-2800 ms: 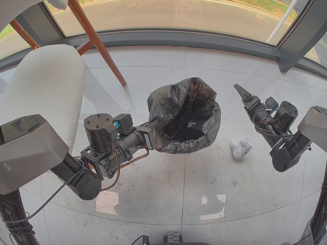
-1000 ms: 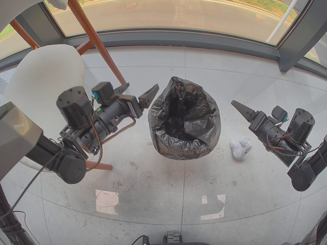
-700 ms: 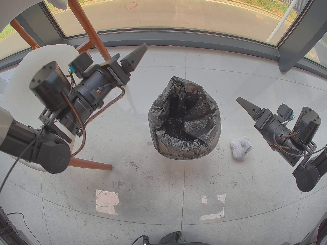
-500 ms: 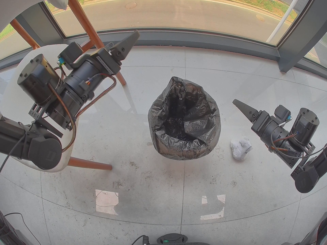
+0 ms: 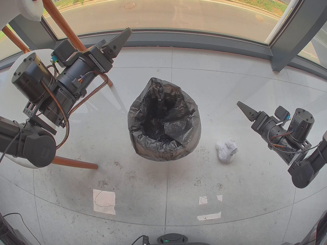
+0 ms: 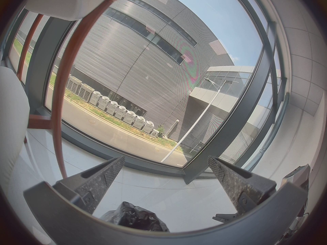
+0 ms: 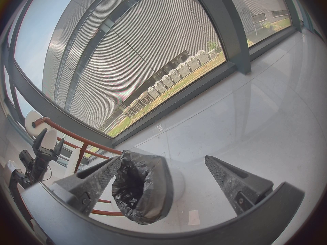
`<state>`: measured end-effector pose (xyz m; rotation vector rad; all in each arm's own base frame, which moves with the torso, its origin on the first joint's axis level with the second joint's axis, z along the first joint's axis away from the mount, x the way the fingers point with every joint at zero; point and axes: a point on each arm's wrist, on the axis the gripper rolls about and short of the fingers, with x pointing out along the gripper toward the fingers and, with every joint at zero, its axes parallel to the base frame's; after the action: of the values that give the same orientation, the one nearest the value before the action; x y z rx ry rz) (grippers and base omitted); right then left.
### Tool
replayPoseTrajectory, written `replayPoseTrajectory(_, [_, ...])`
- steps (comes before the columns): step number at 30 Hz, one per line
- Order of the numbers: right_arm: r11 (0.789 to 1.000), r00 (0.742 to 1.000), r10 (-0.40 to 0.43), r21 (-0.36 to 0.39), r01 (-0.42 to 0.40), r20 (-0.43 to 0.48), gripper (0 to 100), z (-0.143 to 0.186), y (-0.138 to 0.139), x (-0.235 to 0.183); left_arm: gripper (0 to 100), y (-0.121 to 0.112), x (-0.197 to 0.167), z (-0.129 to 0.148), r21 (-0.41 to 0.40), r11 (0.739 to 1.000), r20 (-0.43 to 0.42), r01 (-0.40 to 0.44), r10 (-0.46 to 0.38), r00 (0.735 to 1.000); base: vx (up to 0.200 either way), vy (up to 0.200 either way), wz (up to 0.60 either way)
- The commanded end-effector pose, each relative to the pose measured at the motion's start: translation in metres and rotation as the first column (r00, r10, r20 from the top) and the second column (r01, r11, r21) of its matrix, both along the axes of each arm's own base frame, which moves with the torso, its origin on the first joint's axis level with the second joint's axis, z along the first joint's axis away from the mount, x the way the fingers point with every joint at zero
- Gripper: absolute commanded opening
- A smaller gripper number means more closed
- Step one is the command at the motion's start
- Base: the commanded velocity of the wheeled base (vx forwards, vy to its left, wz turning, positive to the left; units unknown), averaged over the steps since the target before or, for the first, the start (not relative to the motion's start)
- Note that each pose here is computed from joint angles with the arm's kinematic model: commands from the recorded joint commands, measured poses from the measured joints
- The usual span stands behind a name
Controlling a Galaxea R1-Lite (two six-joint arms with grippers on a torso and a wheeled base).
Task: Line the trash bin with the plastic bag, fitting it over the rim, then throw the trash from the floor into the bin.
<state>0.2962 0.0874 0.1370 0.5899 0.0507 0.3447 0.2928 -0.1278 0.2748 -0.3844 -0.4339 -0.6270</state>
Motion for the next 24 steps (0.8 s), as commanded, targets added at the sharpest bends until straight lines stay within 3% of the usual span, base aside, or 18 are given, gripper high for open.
replayPoseTrajectory(1, [1.0, 0.999, -0.025, -0.011, 0.025, -0.029, 100, -0.008, -0.005, 0.011, 100, 0.0, 0.0, 0.002, -0.002, 1.0, 0.007, -0.002, 0.002, 1.0, 0.0, 0.0, 0.0])
replayPoseTrajectory(11, [0.994, 0.988, -0.109, -0.039, 0.106, -0.105, 100, -0.034, -0.013, 0.048, 100, -0.002, 0.002, -0.008, 0.099, 0.993, 0.04, -0.071, 0.067, 0.997, 0.0, 0.0, 0.0])
replayPoseTrajectory(15, [0.981, 0.978, -0.181, -0.091, 0.172, -0.104, 100, -0.04, -0.016, 0.068, 100, -0.002, 0.001, -0.007, 0.097, 0.993, 0.039, -0.069, 0.065, 0.997, 0.0, 0.0, 0.0])
replayPoseTrajectory(19, [0.979, 0.979, -0.192, -0.083, 0.186, -0.07, 100, -0.033, -0.017, 0.079, 100, 0.0, -0.001, -0.001, 0.064, 0.996, 0.041, -0.056, 0.053, 0.998, 0.0, 0.0, 0.0])
replayPoseTrajectory(24, [0.976, 0.97, -0.197, -0.123, 0.18, -0.145, 100, -0.04, -0.016, 0.084, 100, 0.0, 0.0, 0.0, 0.027, 1.0, 0.01, -0.017, 0.016, 1.0, 0.0, 0.0, 0.0])
